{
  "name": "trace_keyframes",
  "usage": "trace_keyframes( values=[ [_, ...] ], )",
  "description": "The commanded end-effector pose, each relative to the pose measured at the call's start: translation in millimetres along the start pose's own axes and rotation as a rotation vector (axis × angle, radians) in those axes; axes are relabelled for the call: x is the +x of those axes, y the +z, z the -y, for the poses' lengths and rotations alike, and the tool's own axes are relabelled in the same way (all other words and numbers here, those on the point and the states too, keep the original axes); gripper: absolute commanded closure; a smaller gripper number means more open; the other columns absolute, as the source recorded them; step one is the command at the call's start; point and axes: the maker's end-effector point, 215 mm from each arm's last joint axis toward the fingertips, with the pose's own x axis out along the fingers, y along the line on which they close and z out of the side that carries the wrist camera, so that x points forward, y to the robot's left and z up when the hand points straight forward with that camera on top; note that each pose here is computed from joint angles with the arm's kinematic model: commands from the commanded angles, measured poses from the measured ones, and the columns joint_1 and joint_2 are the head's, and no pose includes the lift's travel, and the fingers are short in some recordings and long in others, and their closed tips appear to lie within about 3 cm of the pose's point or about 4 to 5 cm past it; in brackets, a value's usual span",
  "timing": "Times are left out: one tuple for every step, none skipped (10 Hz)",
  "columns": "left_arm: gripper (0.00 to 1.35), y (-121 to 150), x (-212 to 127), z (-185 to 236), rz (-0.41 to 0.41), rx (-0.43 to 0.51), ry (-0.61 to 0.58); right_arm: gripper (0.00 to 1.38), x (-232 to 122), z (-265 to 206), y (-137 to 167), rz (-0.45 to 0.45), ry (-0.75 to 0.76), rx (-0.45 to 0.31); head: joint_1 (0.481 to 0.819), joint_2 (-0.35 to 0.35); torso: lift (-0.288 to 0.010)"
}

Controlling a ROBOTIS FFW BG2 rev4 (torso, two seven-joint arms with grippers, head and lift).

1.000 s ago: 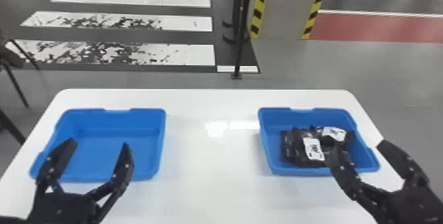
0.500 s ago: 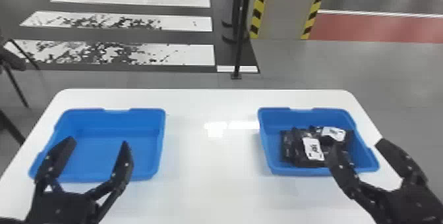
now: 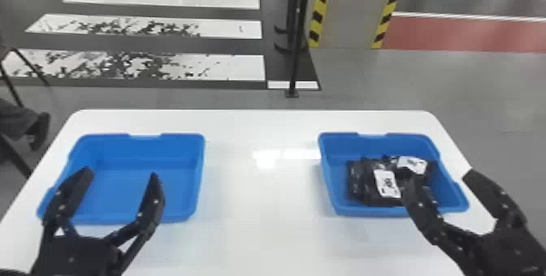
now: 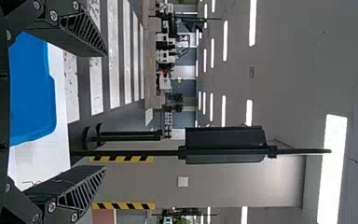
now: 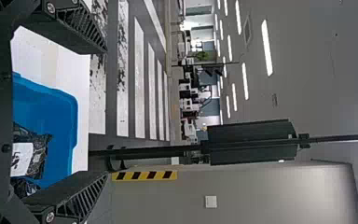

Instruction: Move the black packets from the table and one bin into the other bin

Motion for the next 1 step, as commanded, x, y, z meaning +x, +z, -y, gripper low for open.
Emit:
trace_keyframes(
  values=[
    [0.18, 0.8, -1.0, -1.2, 0.003, 0.002, 0.001, 0.09, -0.1, 0.2, -1.2, -0.002, 0.000, 0.002, 0.695, -0.074, -0.110]
  ],
)
